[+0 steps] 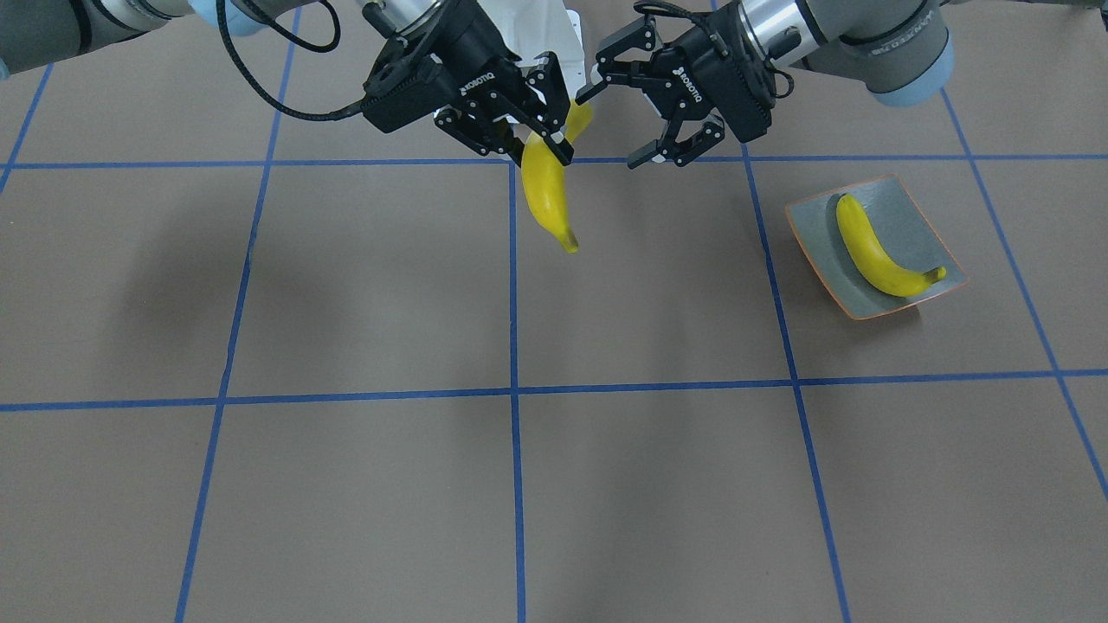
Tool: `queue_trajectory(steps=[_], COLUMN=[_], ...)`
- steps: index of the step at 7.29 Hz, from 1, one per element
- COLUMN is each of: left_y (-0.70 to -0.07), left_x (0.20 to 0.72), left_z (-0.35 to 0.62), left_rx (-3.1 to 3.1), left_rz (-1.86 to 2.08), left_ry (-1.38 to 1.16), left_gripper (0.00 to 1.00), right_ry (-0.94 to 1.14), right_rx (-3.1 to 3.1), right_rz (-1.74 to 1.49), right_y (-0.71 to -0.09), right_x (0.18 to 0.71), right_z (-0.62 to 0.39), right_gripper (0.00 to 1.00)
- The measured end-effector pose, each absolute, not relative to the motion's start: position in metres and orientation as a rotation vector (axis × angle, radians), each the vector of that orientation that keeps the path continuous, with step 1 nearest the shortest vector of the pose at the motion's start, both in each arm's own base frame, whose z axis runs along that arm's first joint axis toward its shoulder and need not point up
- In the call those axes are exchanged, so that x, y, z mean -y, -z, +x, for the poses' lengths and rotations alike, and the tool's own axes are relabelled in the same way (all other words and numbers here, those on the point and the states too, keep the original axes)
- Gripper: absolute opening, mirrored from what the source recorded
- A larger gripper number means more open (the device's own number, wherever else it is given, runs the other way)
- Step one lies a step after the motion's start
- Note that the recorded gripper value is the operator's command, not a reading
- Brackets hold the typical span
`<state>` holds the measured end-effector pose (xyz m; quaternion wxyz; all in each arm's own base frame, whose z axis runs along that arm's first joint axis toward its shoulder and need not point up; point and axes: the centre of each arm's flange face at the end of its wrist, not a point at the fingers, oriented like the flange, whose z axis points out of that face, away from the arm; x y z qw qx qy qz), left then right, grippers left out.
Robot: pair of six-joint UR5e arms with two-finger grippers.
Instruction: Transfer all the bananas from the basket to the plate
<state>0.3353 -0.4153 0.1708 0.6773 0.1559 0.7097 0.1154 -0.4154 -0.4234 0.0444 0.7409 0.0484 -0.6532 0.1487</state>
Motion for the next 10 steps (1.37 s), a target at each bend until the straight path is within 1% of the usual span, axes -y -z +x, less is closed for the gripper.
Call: queue_trajectory(steps=[2,3,4,5,6,7,8,9,10], left_y=[-0.162,-0.158,-0.156,-0.155,-0.153,-0.151,-0.150,-0.150,-0.150], left_x=[0.406,0.402,0.400,0.397,0.396,0.394,0.393,0.392,0.392], left_z=[0.344,0.346,0.348,0.348,0.346,0.345,0.344,0.343,0.343], left_rx=[-1.615,-1.623,-1.627,-1.631,-1.638,-1.650,-1.658,-1.662,-1.663], left_rz=[0.348,0.346,0.344,0.345,0.352,0.363,0.371,0.376,0.378], left_ry=[-0.287,-0.297,-0.303,-0.309,-0.316,-0.324,-0.330,-0.333,-0.336], left_gripper=[1.00,0.86,0.30,0.00,0.00,0.00,0.00,0.00,0.00], right_ry=[-0.314,-0.312,-0.310,-0.308,-0.305,-0.302,-0.298,-0.296,-0.295], right_rx=[1.444,1.447,1.448,1.449,1.450,1.449,1.450,1.452,1.459], right_rz=[0.105,0.105,0.106,0.108,0.109,0.112,0.115,0.118,0.128], right_y=[-0.038,-0.036,-0.036,-0.035,-0.035,-0.035,-0.035,-0.034,-0.030], right_x=[0.418,0.417,0.416,0.416,0.416,0.416,0.416,0.415,0.414], right_z=[-0.418,-0.418,-0.417,-0.417,-0.417,-0.417,-0.417,-0.416,-0.414], right_gripper=[0.00,0.00,0.00,0.00,0.00,0.36,0.75,1.00,1.00])
